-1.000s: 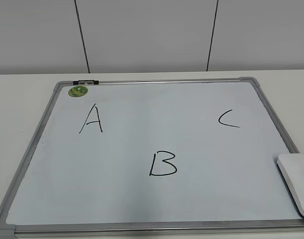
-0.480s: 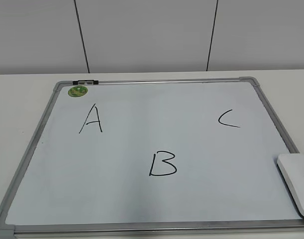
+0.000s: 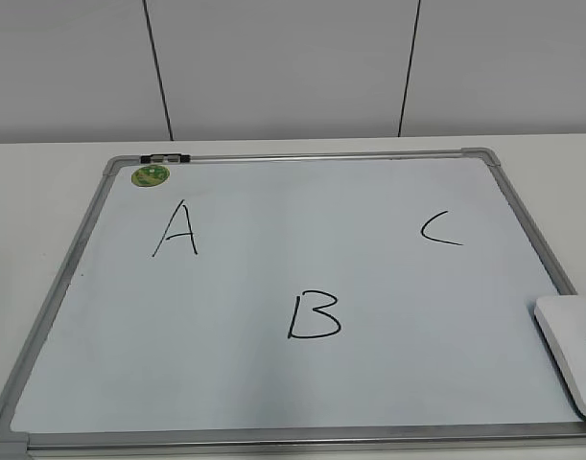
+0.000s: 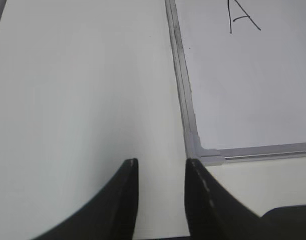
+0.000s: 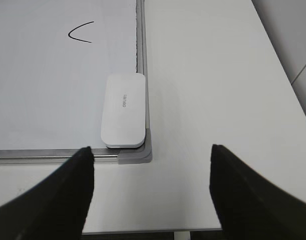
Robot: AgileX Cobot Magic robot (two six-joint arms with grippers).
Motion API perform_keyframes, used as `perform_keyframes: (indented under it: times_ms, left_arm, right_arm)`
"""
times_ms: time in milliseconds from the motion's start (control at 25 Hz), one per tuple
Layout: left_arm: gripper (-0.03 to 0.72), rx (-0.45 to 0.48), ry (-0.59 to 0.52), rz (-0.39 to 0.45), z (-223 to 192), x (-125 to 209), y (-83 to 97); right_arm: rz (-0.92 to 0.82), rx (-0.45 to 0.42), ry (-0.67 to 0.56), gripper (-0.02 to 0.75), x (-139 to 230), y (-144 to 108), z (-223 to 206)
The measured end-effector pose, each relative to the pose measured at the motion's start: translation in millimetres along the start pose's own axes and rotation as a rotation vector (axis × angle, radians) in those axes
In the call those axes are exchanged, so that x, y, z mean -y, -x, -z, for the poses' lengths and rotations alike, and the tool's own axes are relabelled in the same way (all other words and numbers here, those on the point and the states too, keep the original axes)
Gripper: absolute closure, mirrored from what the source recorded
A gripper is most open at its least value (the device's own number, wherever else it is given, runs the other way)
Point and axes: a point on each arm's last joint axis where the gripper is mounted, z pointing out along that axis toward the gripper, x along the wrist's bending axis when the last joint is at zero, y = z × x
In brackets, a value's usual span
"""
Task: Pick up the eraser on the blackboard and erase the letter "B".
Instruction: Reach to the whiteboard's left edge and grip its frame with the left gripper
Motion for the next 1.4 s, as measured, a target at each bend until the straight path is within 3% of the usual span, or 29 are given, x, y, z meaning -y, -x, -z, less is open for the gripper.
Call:
perform_keyframes:
  times_ms: [400,760,1400]
  left_arm:
    - [0.447,0.024,-0.271,0.022,-59.6,-75.6,1.3]
    - [0.447,0.029,-0.402,0.035,-130.1,-122.5,0.9]
    - [0.447,0.05,-0.553,0.079,-257.4,-150.1,2.0]
  right_arm:
    - [0.0,0.0,0.0,0.203,0.0,0.0,0.0]
    - [0.0,0.0,0.0,0.203,0.0,0.0,0.0]
    - [0.0,0.0,0.0,0.203,0.0,0.0,0.0]
